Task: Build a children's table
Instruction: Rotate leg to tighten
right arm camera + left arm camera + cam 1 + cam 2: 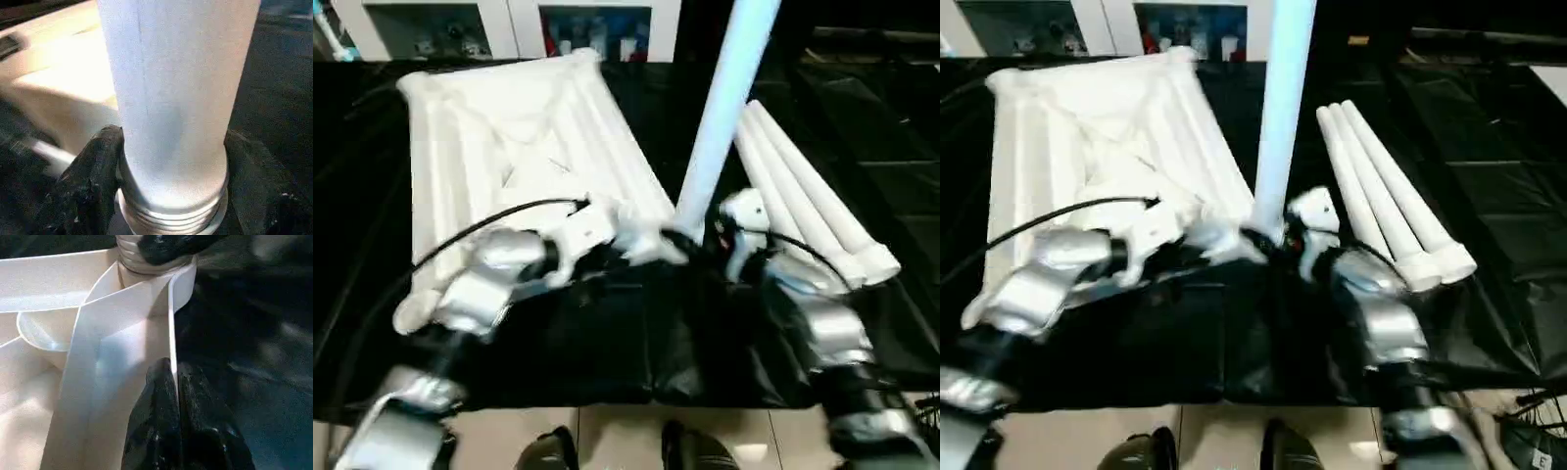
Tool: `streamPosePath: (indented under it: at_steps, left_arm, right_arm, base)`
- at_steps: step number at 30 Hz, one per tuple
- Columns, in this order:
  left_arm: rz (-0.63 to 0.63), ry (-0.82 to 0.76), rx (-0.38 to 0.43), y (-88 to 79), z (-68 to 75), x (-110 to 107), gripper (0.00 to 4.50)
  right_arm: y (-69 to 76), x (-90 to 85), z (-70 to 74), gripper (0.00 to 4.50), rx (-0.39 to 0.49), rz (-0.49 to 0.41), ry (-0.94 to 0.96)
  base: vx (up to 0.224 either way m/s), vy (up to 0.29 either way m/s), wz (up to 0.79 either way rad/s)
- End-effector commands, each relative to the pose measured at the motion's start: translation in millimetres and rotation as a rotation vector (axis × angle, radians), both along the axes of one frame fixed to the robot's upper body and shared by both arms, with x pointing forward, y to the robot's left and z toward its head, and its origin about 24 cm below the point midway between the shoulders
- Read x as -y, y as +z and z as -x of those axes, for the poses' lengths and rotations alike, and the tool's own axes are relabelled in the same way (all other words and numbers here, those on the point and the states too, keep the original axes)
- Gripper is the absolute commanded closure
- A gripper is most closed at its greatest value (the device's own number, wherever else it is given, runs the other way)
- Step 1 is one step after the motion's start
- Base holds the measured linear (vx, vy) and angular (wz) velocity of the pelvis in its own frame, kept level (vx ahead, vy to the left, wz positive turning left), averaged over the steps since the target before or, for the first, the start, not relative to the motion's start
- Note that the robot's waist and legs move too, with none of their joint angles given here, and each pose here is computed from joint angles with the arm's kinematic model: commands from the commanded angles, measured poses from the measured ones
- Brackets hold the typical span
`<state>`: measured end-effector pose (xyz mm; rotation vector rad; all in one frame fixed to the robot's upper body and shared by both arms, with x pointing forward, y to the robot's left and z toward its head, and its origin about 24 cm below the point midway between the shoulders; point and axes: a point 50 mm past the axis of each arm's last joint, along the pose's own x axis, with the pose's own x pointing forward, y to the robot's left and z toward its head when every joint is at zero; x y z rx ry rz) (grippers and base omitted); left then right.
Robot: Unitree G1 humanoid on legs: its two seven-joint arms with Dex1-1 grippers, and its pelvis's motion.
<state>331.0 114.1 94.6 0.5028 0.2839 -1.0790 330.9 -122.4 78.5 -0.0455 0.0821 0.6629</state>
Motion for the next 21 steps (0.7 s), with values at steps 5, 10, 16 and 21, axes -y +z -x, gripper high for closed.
streamPosePath:
  at_steps: [5, 10, 16, 21]
  left_arm:
    - [0.054, 0.232, -0.032, -17.0, -12.3, 25.0, 4.5]
    - [0.046, 0.223, -0.01, -15.3, -13.8, 27.9, 4.5]
    - [0.036, 0.182, 0.013, -13.7, -11.5, 21.7, 4.5]
    - [0.023, 0.127, 0.023, -13.5, -6.6, 10.2, 4.5]
  right_arm:
    - [-49.4, -37.1, 0.2, 1.83, -0.276, -0.097, -0.269]
    - [-43.6, -49.5, -2.9, 1.83, -0.223, -0.084, -0.24]
    - [-31.1, -52.0, -2.7, 1.11, -0.151, -0.133, -0.173]
    - [-11.4, -40.4, -4.8, 0.68, -0.06, -0.126, -0.101]
  base:
    - [0.0, 0.0, 0.0]
    - [0.0, 0.0, 0.0]
    - [0.0, 0.0, 0.0]
    - [0.0, 0.0, 0.0]
